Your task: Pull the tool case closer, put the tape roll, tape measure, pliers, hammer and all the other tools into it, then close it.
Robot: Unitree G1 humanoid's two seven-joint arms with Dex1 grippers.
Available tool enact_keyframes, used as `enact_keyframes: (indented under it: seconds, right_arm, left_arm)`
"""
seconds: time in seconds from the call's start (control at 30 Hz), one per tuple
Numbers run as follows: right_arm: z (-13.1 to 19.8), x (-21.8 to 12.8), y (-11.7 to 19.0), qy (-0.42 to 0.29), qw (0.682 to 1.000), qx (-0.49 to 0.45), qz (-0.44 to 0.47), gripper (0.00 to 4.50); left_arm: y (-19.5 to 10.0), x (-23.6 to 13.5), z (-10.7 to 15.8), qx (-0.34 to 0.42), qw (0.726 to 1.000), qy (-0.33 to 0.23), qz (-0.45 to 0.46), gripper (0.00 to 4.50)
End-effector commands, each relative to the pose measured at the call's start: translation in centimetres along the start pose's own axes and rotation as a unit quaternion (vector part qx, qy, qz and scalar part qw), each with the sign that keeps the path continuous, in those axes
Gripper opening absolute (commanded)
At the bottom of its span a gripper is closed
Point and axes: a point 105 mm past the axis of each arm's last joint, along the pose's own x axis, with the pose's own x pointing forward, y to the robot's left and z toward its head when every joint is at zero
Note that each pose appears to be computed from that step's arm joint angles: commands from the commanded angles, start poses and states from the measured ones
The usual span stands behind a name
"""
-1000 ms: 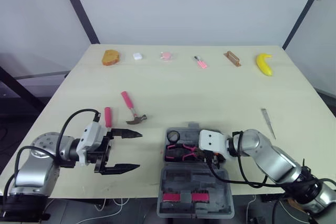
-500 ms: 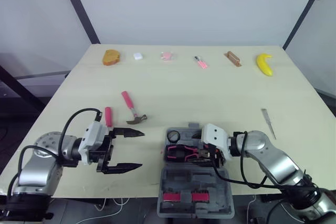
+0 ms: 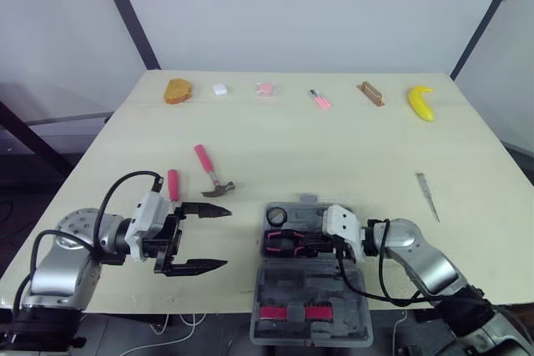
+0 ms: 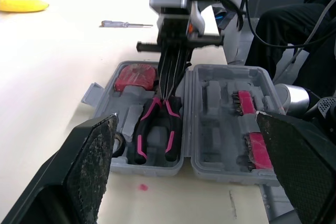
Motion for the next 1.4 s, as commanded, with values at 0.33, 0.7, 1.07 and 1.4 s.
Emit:
enact_keyframes:
  seconds: [0.33,0.7,1.07,1.4]
  right_arm:
    - [-8.7,0.0,1.1,0.179,0.982,0.040,0.032,0.04]
    - [-10.8,-0.7,0.8,0.221,0.975,0.029,0.023,0.04]
    - [1.0,-2.2,-3.4,-0.054,0.994,0.014,-0.094,0.04]
    - [1.9,-11.2,-4.3,-0.161,0.957,0.036,-0.238,0.04]
  left_arm:
    - [-0.6,0.0,0.3,0.004,1.000,0.005,-0.025,4.50]
    - [-0.6,0.1,0.1,0.002,1.000,0.005,-0.021,4.50]
    - [0.7,0.0,0.5,-0.032,0.998,-0.035,0.046,4.50]
    - [2.5,-2.8,-1.4,-0.071,0.975,-0.062,0.202,4.50]
